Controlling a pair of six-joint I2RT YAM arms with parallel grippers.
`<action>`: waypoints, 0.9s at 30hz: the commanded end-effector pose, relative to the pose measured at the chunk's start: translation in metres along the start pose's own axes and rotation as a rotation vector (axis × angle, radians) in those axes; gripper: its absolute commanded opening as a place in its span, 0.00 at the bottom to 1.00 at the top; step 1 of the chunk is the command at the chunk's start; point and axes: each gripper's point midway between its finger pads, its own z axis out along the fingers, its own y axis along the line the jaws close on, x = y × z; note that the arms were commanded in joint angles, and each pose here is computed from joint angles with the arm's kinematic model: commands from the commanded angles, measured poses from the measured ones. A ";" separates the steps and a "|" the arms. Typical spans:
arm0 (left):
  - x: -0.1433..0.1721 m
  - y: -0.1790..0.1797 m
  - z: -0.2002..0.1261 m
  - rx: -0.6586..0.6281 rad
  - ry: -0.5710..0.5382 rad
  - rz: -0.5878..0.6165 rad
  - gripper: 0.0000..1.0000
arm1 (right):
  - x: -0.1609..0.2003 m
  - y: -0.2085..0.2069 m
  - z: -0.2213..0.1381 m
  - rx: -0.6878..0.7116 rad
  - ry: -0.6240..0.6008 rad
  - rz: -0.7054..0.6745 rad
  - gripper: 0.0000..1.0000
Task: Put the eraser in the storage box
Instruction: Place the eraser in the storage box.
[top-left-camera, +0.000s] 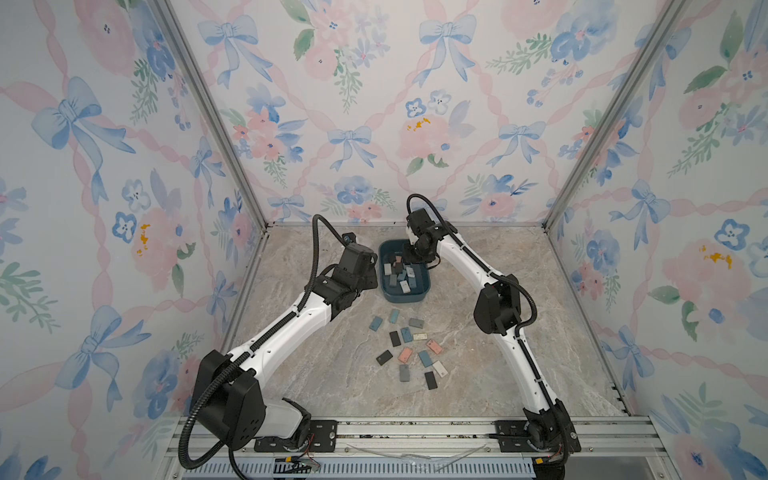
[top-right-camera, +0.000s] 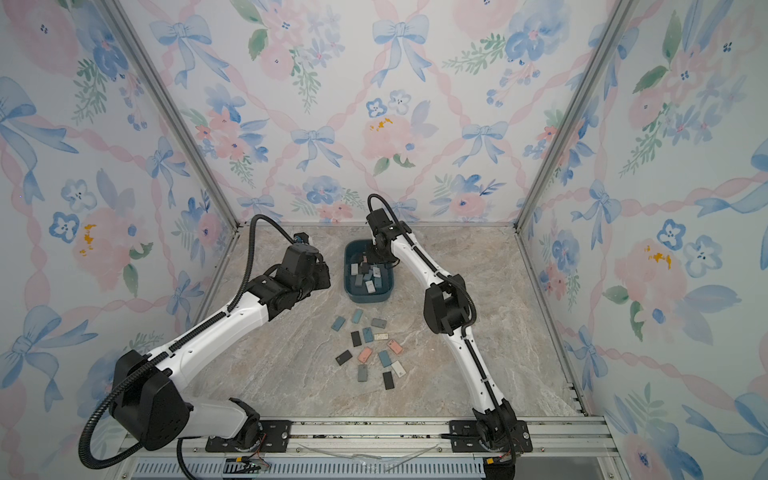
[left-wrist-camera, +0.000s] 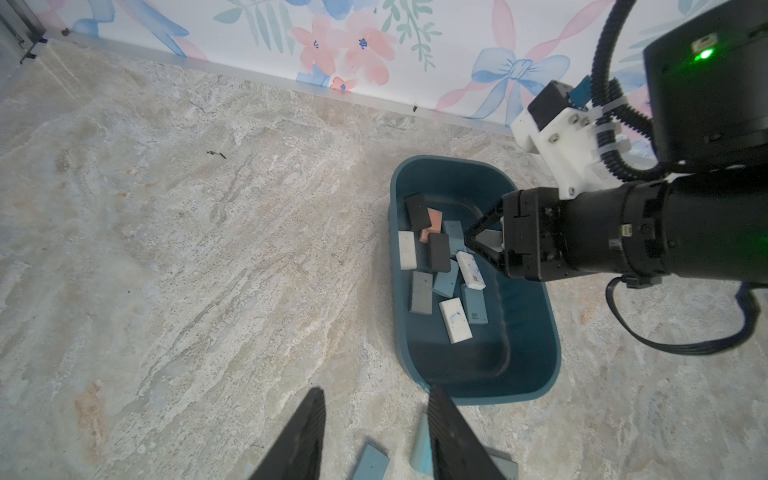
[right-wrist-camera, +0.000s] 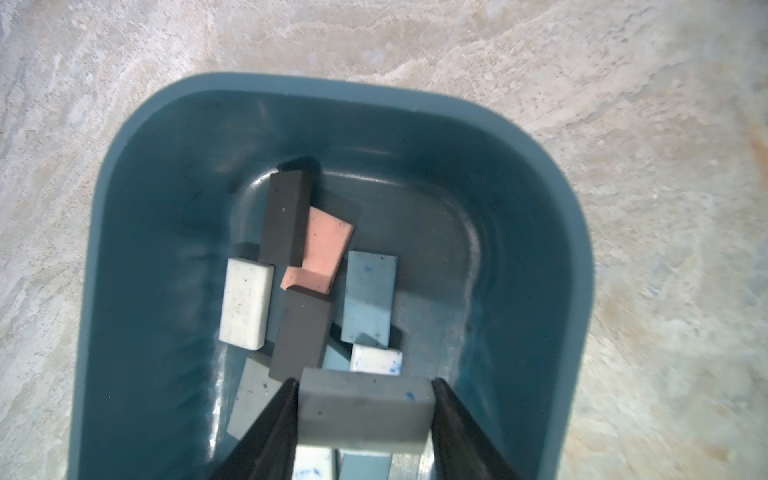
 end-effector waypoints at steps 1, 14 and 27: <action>-0.001 0.008 -0.006 -0.011 -0.010 -0.024 0.44 | -0.007 -0.001 0.002 -0.018 -0.017 0.022 0.52; -0.001 0.011 -0.010 -0.011 -0.020 -0.032 0.44 | -0.010 0.004 -0.003 -0.040 -0.027 0.033 0.54; 0.042 0.009 0.004 0.033 0.106 0.044 0.45 | -0.026 0.032 -0.076 -0.100 -0.120 -0.033 0.54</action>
